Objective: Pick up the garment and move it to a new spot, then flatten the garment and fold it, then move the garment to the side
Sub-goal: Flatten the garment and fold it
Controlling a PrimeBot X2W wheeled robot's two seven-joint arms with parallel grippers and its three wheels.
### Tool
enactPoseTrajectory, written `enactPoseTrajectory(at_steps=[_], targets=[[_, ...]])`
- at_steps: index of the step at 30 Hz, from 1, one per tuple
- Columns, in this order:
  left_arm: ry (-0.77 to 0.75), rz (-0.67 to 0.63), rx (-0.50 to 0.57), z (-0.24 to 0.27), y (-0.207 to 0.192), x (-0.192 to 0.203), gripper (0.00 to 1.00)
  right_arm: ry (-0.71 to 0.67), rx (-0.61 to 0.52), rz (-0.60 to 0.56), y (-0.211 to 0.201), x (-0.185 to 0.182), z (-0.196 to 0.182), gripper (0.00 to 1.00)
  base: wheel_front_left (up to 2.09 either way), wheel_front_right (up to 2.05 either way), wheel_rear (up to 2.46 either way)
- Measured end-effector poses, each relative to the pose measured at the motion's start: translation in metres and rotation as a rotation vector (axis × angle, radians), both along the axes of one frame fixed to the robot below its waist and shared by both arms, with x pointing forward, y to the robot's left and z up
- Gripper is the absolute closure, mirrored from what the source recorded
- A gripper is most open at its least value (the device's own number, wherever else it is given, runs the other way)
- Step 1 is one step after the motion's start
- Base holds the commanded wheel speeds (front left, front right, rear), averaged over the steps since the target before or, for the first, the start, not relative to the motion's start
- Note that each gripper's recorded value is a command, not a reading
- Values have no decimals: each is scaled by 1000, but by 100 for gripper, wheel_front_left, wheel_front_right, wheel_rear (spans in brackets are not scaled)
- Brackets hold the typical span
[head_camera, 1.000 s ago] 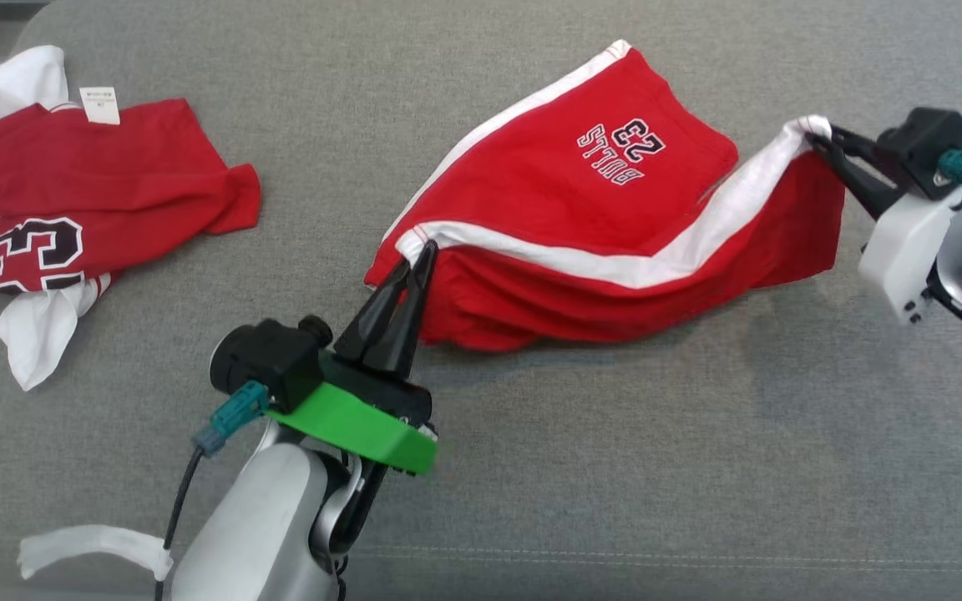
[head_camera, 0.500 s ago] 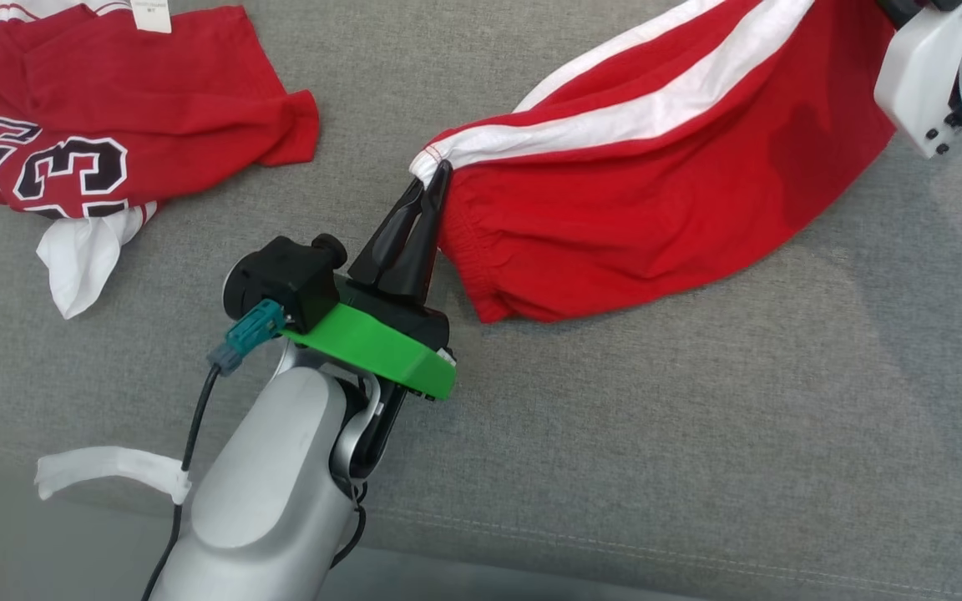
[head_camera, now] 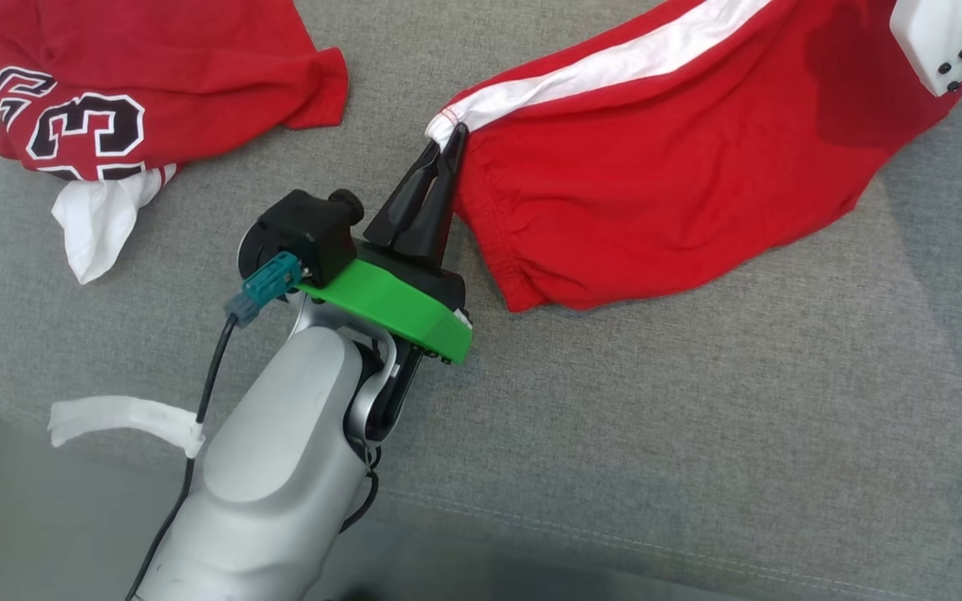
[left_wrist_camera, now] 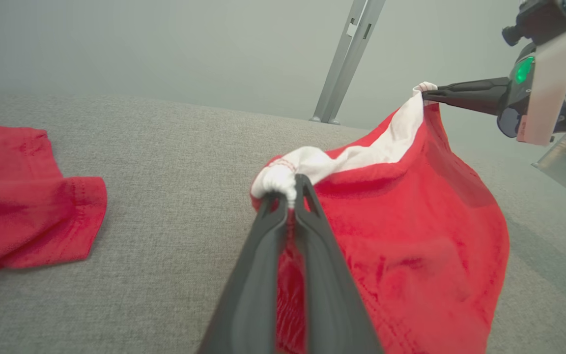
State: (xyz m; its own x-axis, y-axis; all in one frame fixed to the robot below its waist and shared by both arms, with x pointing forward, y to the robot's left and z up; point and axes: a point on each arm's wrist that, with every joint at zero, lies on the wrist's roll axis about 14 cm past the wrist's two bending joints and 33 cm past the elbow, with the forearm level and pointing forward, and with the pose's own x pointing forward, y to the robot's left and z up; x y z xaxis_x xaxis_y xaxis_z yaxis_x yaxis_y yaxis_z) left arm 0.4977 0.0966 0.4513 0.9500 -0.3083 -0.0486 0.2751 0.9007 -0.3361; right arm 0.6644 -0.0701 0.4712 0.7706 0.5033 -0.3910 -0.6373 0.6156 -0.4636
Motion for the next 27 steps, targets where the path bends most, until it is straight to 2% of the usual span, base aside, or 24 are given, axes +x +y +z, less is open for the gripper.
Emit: enactPoseTrajectory(at_steps=[1,2,3,4,5,15,23,25,27], targets=[[4,1,5,-2,0,1,100,1,6,2,2,1,-2,100,0,0,0],[9,6,4,-3,1,1,85,6,14,0,3,2,-5,100,0,0,0],[17,13,0,-5,2,2,27,8,21,3,4,2,-7,95,0,0,0],[27,18,0,-8,2,2,0,5,30,3,5,3,-8,54,0,0,0],[34,26,-2,-10,3,2,0,8,42,-1,6,4,-8,0,0,0,0],[40,71,-4,-6,12,3,0,-44,151,-39,3,8,15,0,0,0,0],[60,65,16,-10,13,-19,0,-5,203,-87,-11,-17,14,0,0,0,0],[34,90,8,0,19,-21,0,-7,245,-117,-18,-22,19,0,0,0,0],[-3,142,-12,14,30,-25,0,11,342,-177,-26,-26,23,0,0,0,0]])
